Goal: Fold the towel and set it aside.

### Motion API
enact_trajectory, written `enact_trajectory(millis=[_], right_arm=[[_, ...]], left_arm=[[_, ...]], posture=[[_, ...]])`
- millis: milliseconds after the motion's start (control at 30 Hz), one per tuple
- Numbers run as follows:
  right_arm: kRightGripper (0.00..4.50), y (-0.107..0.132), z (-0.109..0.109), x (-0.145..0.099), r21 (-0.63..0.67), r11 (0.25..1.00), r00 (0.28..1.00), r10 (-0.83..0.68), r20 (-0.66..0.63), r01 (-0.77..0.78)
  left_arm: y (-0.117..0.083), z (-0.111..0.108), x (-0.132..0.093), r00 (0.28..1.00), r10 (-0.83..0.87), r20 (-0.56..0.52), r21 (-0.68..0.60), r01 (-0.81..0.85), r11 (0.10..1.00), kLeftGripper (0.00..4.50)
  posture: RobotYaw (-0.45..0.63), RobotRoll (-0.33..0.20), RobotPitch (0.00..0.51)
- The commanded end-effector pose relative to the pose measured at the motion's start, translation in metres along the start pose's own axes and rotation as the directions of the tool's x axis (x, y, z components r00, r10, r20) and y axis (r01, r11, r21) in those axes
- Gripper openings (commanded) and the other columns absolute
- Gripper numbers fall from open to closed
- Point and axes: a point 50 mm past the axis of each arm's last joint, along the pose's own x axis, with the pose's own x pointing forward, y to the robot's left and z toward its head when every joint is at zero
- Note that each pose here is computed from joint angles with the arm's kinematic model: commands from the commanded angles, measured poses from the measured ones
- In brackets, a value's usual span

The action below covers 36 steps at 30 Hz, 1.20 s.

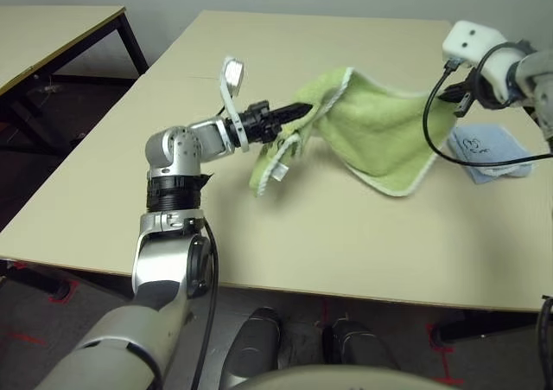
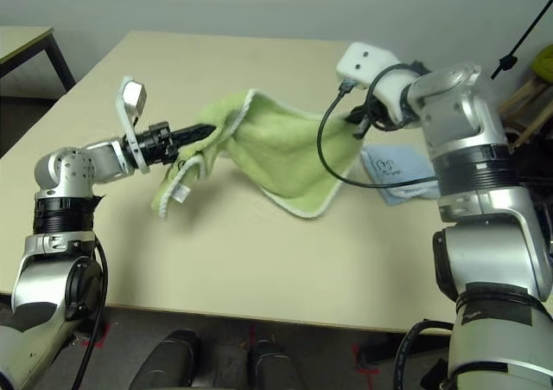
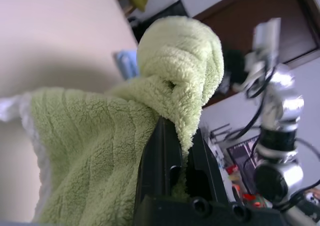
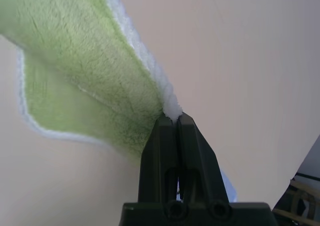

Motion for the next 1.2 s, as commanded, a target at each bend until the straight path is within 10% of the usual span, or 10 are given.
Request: enact_trajectory(millis=[33,367,533,733,933,1200], right_arm=[[0.0,-0.001,-0.004,-0.001,-0.011,1.0,1.0,-0.014,-0.026,0.013],[0.0,-0.002,-0.004,0.002,-0.01,1.0,0.999,-0.025,-0.027,0.025],[0.0,-0.003,-0.003,0.003,-0.004,0.999,0.998,-0.054,-0.016,0.054],[0.0,-0.007,-0.003,0.004,0.001,0.996,0.996,-0.091,-0.015,0.091],[0.0,-0.007,-0.001,0.006,-0.001,0.996,0.996,-0.089,-0.012,0.089],[0.0,-0.007,0.003,0.008,-0.006,0.997,0.997,-0.082,0.001,0.082]], left_arm=[[0.007,0.001,0.0,0.999,0.047,0.02,0.003,-0.047,0.999,1.09],[0.052,0.02,-0.023,0.887,0.437,0.149,0.207,-0.46,0.864,4.48],[0.051,0.034,-0.029,0.859,0.469,0.207,0.446,-0.509,0.736,4.48],[-0.001,0.024,-0.02,0.958,0.283,0.033,0.773,-0.204,0.601,4.48],[-0.036,-0.019,-0.006,0.954,0.229,-0.195,0.899,0.081,0.43,4.48],[-0.024,-0.054,0.025,0.916,0.309,-0.256,0.948,0.177,0.263,4.48]], posture=[[0.11,0.0,0.101],[0.12,0.0,0.103],[0.12,0.0,0.107],[0.12,0.0,0.113],[0.14,0.0,0.117],[0.13,0.0,0.121]])
